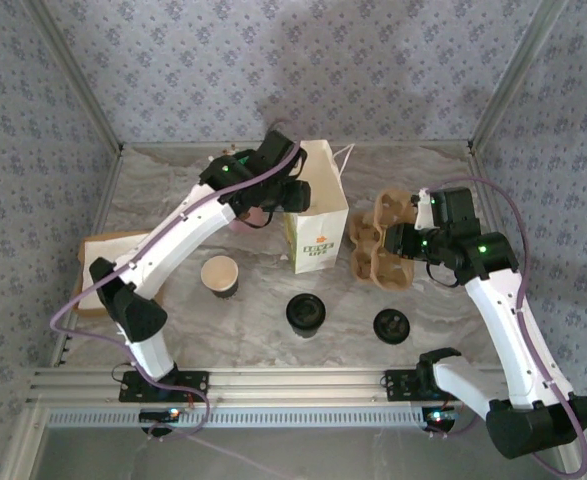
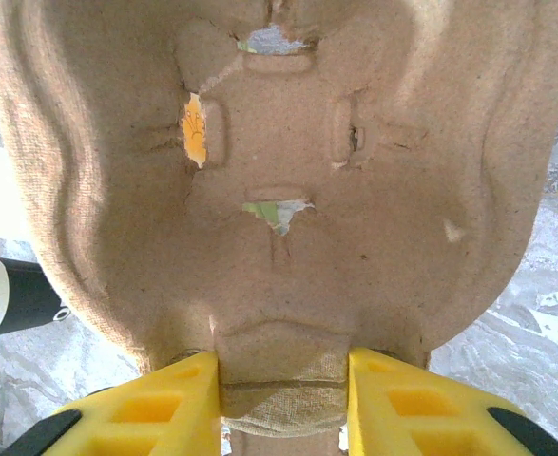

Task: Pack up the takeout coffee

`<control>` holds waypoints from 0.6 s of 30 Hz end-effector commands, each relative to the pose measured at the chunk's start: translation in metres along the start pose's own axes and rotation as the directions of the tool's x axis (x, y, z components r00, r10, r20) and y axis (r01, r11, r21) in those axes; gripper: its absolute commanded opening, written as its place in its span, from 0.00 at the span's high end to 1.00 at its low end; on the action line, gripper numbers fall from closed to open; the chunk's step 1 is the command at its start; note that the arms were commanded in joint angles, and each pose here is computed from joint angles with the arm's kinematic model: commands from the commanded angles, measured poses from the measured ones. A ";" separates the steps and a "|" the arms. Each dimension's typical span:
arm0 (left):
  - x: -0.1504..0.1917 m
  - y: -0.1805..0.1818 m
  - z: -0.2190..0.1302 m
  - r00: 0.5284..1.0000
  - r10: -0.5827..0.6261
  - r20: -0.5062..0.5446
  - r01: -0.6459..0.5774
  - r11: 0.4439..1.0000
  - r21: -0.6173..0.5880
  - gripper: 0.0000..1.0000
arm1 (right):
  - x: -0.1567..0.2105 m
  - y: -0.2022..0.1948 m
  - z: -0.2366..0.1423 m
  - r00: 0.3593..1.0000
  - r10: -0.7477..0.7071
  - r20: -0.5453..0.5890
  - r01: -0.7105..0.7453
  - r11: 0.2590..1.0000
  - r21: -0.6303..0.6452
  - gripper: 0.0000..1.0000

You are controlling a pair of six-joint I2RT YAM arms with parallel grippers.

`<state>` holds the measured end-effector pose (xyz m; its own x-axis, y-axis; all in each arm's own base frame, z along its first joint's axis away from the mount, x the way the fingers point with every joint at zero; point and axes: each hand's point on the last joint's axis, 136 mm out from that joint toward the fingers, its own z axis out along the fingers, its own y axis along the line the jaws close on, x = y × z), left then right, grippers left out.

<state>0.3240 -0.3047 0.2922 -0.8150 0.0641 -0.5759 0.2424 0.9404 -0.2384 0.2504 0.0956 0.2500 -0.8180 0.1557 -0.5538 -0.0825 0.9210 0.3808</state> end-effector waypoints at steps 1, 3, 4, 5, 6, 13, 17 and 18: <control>-0.002 0.009 -0.010 1.000 0.016 0.009 -0.016 0.998 -0.062 0.59 | 0.004 0.001 -0.003 1.000 -0.009 -0.006 0.009 1.000 -0.016 0.64; -0.002 0.009 -0.008 1.000 0.015 0.006 -0.014 0.998 -0.065 0.66 | 0.004 0.001 -0.003 1.000 -0.009 -0.007 0.009 1.000 -0.016 0.64; -0.002 0.008 -0.008 1.000 0.014 0.006 -0.014 0.998 -0.063 0.70 | 0.004 0.002 -0.003 1.000 -0.010 -0.008 0.010 1.000 -0.018 0.65; -0.001 0.008 -0.007 1.000 0.014 0.002 -0.014 0.998 -0.062 0.73 | 0.004 0.001 -0.003 1.000 -0.009 -0.007 0.009 1.000 -0.017 0.65; -0.002 0.007 -0.007 1.000 0.013 0.002 -0.013 0.998 -0.058 0.77 | 0.003 0.002 -0.003 1.000 -0.010 -0.003 0.009 1.000 -0.018 0.65; 0.001 0.002 -0.009 1.000 0.005 -0.004 -0.005 0.999 -0.040 0.95 | 0.002 0.003 -0.005 1.000 -0.007 -0.002 0.007 1.000 -0.025 0.65; 0.005 -0.002 -0.014 1.000 -0.006 0.000 0.006 1.000 -0.028 0.96 | 0.002 0.004 -0.007 1.000 -0.007 0.002 0.007 1.000 -0.029 0.65; 0.005 -0.004 -0.016 1.000 -0.010 0.004 0.010 1.000 -0.025 0.96 | 0.002 0.004 -0.007 1.000 -0.007 0.003 0.007 1.000 -0.031 0.65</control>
<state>0.3191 -0.3027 0.2922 -0.8192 0.0705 -0.5691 0.2267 0.9514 -0.2084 0.2500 0.0968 0.2504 -0.8201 0.1576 -0.5501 -0.0862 0.9163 0.3911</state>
